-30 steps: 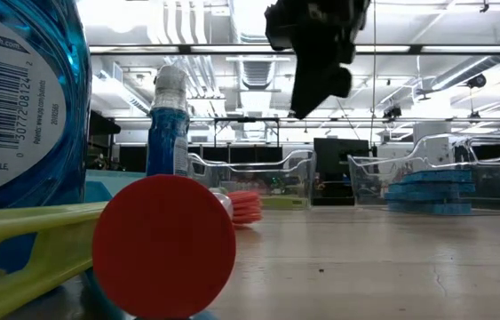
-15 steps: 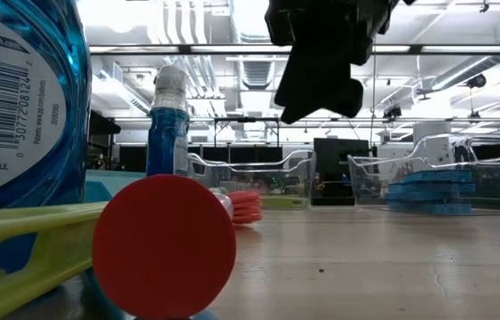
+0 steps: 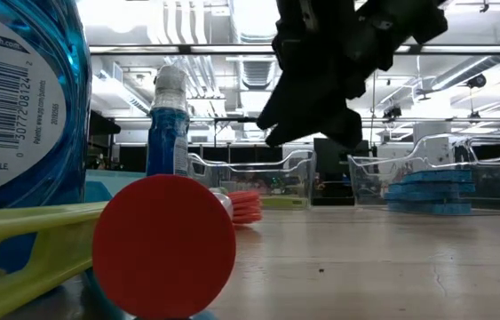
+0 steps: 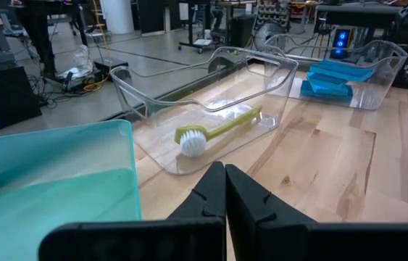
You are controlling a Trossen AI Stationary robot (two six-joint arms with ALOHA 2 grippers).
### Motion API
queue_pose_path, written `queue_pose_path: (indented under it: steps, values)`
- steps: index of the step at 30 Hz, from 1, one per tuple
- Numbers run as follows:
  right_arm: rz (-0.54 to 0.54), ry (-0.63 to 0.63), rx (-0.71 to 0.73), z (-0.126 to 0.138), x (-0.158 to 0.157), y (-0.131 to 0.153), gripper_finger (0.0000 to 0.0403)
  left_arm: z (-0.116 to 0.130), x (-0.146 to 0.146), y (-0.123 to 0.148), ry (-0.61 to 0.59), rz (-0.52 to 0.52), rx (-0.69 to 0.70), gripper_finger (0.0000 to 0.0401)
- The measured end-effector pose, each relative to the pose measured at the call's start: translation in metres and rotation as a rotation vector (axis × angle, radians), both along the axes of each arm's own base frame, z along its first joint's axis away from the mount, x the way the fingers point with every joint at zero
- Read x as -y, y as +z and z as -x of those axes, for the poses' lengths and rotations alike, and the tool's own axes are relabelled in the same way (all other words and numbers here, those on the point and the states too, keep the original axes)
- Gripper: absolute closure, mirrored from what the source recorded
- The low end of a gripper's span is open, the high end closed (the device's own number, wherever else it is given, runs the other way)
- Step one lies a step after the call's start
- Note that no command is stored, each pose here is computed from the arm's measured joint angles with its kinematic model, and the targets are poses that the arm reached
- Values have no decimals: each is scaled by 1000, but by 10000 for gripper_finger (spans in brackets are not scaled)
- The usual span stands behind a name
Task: Pick & Place Kitchen Sink Supplies
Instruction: Put the red dish brush in the left transparent bin
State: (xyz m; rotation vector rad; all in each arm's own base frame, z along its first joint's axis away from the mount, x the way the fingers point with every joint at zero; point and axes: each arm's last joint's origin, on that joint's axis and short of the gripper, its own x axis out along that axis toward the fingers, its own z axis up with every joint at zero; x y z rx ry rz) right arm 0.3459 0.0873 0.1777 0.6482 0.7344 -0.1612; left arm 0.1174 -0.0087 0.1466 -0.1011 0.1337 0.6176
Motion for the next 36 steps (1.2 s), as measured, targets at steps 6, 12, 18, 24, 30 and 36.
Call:
queue_pose_path:
  steps: [6,12,18,24,30,36]
  values:
    - [2,-7,-32,-9,0,-26,284,0,0,0,0,0,-1,401]
    - [12,0,-57,-18,0,-37,284,0,0,-1,-4,-1,-8,401]
    - [39,-28,-59,-18,3,-38,284,0,0,-2,-6,-4,-19,401]
    - [42,-46,-88,-20,9,-50,284,0,0,-2,-6,-4,-21,401]
    - [33,-18,-111,-32,5,-65,284,0,0,-2,-5,-4,-21,401]
    - [69,20,-103,-41,3,-67,295,1,0,-2,-4,-6,-28,401]
